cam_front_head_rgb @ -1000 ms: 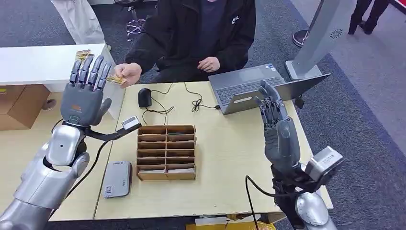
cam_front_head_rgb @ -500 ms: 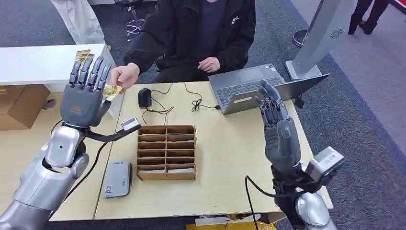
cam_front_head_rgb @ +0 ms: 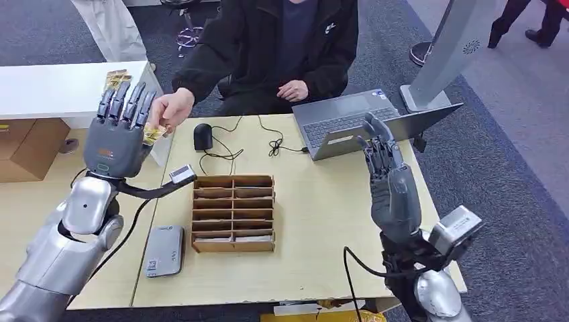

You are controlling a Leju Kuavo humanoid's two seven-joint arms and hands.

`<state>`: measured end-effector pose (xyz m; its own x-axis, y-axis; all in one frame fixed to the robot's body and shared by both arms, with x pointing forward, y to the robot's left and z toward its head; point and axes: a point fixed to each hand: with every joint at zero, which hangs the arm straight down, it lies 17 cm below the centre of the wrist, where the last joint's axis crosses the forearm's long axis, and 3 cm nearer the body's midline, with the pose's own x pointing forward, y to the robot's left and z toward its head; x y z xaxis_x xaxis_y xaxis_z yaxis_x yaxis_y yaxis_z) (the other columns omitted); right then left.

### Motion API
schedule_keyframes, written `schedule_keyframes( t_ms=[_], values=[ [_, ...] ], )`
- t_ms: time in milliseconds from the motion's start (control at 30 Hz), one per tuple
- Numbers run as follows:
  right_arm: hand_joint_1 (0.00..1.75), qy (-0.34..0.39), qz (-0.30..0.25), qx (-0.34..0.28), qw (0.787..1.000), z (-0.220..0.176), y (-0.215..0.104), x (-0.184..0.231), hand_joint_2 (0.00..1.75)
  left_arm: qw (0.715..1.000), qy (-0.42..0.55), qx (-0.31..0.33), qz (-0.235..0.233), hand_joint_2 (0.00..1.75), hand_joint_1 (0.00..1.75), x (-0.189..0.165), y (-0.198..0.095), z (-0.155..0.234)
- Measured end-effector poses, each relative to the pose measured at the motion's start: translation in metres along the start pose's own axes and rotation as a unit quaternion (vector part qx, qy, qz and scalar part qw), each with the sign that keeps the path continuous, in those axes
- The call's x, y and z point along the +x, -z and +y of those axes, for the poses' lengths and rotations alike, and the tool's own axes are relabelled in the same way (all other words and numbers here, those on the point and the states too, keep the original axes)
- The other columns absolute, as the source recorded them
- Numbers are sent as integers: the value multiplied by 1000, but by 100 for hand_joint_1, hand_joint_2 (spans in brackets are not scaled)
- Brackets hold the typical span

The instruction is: Pass the card to the sensor for recognition and then transmit it.

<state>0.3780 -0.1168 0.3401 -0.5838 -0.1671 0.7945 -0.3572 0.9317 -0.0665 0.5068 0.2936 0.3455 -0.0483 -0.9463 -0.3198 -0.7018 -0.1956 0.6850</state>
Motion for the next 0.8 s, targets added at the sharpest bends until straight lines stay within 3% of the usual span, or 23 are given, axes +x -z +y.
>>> schedule_keyframes(
  t_ms=[800],
  values=[
    [0, 1, -1, 2, 1000, 2, -2, 3, 0, 1000, 4, -13, 3, 175, 175, -3, 0, -3]
  ],
)
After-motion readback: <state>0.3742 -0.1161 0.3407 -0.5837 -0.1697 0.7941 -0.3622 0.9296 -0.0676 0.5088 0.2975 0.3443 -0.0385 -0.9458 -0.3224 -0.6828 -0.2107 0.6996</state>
